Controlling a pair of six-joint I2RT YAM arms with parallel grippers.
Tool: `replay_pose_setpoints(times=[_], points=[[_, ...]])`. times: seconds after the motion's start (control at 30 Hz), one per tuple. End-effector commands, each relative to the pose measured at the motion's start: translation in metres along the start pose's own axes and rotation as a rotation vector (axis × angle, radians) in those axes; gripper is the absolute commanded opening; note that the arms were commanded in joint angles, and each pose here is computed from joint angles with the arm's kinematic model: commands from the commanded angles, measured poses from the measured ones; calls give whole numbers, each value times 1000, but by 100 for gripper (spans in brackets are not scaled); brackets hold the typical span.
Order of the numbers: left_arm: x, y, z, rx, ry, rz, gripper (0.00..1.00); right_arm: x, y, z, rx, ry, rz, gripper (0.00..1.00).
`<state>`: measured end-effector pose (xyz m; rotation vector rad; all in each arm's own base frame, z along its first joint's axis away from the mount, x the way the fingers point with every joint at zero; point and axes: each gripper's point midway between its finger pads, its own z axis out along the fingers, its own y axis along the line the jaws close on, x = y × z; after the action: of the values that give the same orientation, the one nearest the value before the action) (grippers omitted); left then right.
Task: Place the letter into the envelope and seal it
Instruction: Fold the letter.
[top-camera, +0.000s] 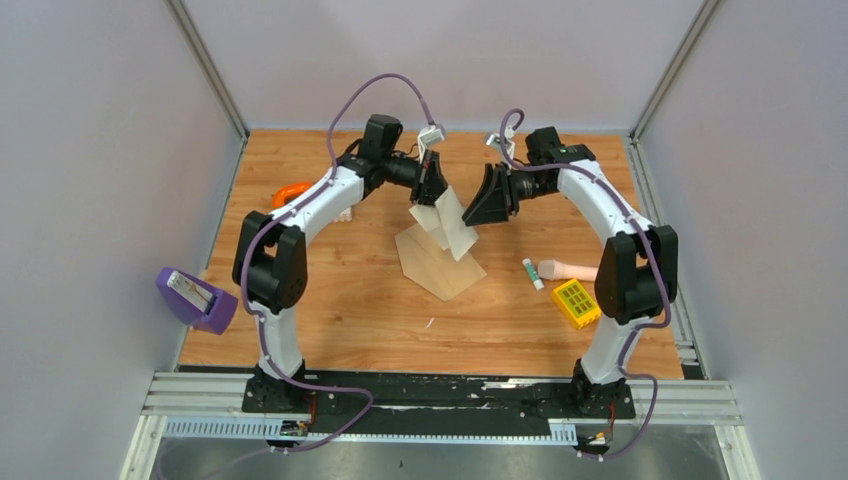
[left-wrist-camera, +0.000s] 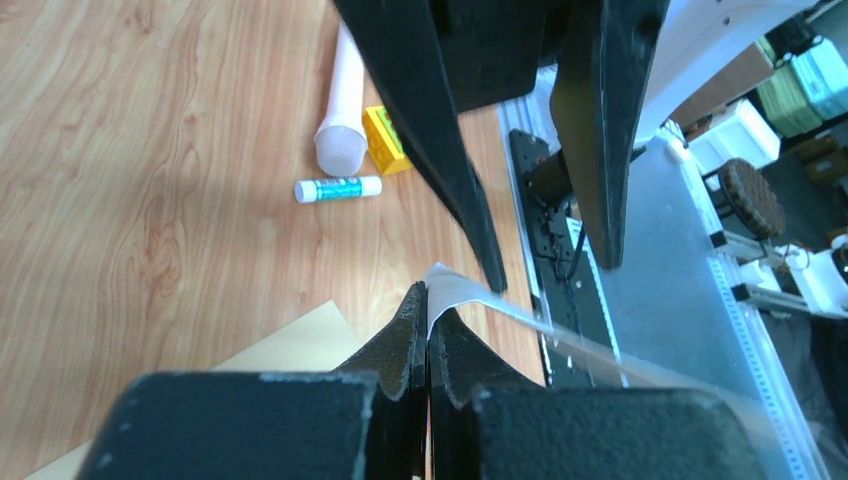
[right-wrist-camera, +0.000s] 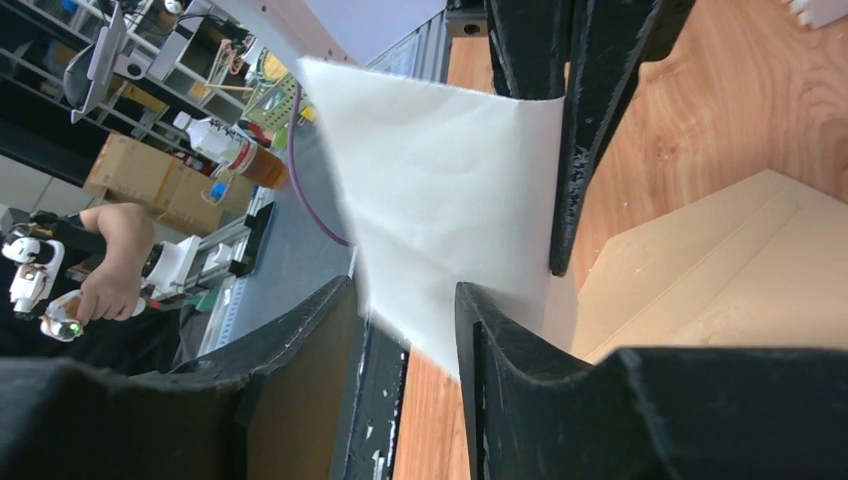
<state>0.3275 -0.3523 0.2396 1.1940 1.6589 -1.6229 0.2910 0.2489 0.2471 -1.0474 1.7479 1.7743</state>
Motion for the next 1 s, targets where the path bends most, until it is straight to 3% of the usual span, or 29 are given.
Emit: replay_pose_setpoints(times=[0.0, 0.27, 0.53, 0.77, 0.97], points=[[-21, -32, -12, 34, 10, 189, 0, -39, 34, -21, 4, -66, -166, 43], [-20, -37, -17, 16, 39, 225, 0, -32, 13, -29, 68, -57, -142, 45], [-31, -51, -21, 10, 35, 295, 1, -20, 5, -20, 2, -67, -61, 50], [-17, -33, -24, -73, 97, 264, 2, -35, 24, -26, 98, -23, -205, 53], [0, -22, -23, -79, 125, 231, 2, -47, 42, -43, 114, -71, -254, 54]])
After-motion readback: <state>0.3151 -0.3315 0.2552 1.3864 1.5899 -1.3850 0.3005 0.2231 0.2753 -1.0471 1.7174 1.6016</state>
